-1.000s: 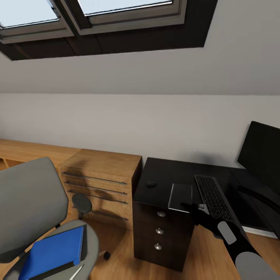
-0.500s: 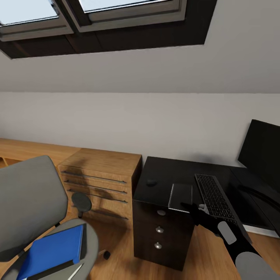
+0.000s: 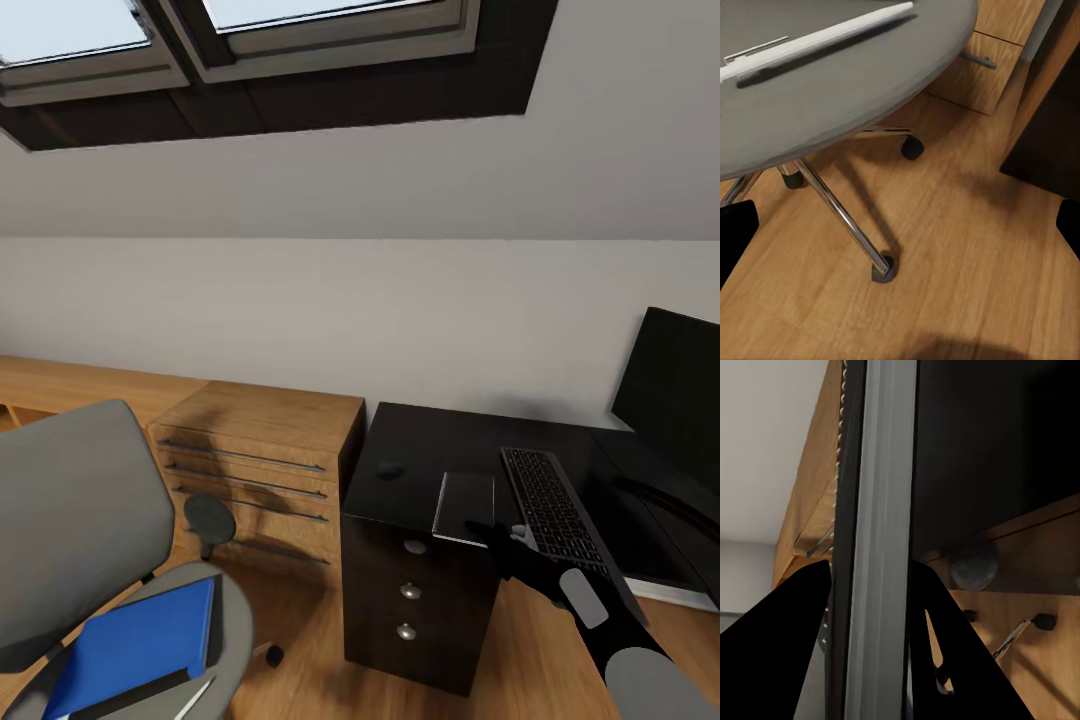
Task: In the bedroom, organize the workspace by keeping the computer under the desk, ensuring the monitor is on the desk, placing the keyboard on the desk next to the monitor, placing the mouse on the desk next to the keyboard, moving the folder from the swivel chair onto the desk next to the mouse, stacking the notebook on top of the folder with the pen on top of the notebook, and positioning the swivel chair next to the desk.
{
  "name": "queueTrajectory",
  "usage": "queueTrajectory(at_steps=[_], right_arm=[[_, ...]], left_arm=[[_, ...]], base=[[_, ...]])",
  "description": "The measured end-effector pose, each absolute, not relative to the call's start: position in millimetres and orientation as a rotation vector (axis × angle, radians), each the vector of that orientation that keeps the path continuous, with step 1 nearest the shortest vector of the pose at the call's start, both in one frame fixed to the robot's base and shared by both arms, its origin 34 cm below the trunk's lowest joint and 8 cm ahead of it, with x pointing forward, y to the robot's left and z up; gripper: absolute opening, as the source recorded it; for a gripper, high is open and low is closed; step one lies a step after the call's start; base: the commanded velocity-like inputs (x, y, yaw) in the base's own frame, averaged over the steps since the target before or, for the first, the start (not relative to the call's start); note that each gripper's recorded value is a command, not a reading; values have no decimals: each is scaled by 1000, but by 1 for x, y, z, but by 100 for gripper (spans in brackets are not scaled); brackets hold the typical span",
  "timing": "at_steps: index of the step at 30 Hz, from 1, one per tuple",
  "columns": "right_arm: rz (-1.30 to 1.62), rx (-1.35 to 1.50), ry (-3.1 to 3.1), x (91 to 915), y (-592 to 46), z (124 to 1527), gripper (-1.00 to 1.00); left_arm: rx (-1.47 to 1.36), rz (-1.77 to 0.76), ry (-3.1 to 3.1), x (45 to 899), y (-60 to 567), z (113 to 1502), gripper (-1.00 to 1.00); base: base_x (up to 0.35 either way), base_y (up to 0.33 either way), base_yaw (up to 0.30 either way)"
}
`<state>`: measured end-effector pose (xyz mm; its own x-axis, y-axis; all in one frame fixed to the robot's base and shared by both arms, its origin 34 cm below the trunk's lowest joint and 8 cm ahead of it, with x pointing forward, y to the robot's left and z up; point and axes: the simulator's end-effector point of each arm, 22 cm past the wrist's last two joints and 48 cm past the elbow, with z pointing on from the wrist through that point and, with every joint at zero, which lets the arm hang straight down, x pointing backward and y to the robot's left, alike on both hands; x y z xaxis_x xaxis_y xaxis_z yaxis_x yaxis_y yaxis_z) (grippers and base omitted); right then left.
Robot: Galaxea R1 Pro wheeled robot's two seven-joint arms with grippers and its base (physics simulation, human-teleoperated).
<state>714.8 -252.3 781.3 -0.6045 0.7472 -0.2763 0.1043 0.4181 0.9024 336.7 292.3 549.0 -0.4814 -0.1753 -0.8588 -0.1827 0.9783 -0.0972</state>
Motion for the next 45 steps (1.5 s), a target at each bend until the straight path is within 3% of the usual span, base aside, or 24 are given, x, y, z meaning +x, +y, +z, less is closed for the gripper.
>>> queueTrajectory(at_steps=[45], right_arm=[[1200, 721, 1988, 714, -252, 766, -100]], left_arm=[[-251, 8, 2083, 336, 292, 533, 100]], base=[[-23, 0, 0]])
